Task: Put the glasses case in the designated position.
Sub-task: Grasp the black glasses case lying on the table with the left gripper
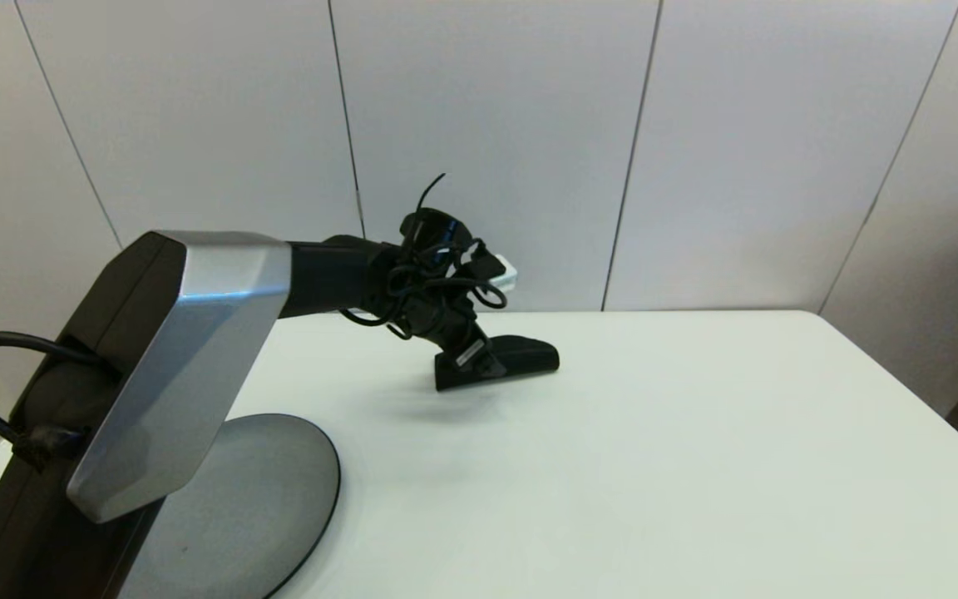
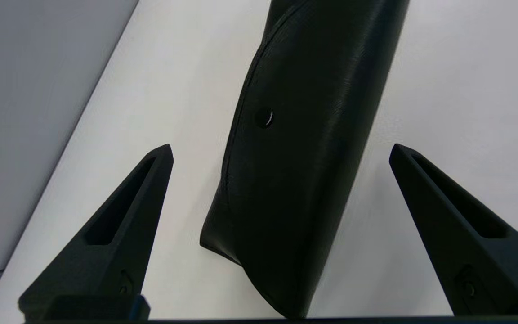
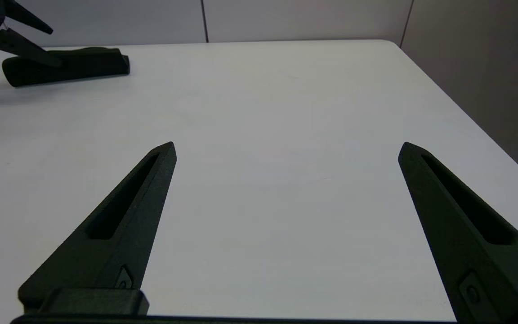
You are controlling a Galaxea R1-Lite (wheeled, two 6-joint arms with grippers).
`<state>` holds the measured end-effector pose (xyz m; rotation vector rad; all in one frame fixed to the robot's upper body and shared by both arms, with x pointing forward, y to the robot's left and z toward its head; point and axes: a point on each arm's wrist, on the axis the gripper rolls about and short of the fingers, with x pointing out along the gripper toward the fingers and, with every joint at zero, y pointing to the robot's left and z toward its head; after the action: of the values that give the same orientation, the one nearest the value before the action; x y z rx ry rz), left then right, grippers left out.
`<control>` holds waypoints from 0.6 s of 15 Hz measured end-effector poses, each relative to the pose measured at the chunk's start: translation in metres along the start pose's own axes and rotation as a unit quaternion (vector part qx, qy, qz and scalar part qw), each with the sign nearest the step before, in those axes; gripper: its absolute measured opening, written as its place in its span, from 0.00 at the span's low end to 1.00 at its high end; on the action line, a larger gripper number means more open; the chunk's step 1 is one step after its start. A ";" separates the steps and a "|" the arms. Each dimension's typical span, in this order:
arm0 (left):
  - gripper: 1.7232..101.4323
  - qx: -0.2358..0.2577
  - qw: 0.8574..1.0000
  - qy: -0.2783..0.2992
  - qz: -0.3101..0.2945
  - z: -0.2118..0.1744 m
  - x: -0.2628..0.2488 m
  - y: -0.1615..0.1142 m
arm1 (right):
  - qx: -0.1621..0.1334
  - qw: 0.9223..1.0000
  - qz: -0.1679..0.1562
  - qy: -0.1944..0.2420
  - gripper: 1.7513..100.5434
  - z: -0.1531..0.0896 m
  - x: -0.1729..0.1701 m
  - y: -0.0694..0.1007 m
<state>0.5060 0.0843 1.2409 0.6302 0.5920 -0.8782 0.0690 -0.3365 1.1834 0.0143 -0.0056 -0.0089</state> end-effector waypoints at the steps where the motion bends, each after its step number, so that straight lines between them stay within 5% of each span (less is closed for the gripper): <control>1: 0.96 -0.001 1.000 0.001 0.001 -0.002 0.002 0.001 | 0.000 1.000 0.000 0.000 0.97 0.000 0.000 0.000; 9: 0.96 -0.002 1.000 0.004 0.009 -0.011 0.020 0.003 | 0.000 1.000 0.000 0.000 0.97 0.000 0.000 0.000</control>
<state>0.5166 0.0834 1.2206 0.6344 0.5956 -0.8577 0.0690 -0.3365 1.1834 0.0138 -0.0056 -0.0087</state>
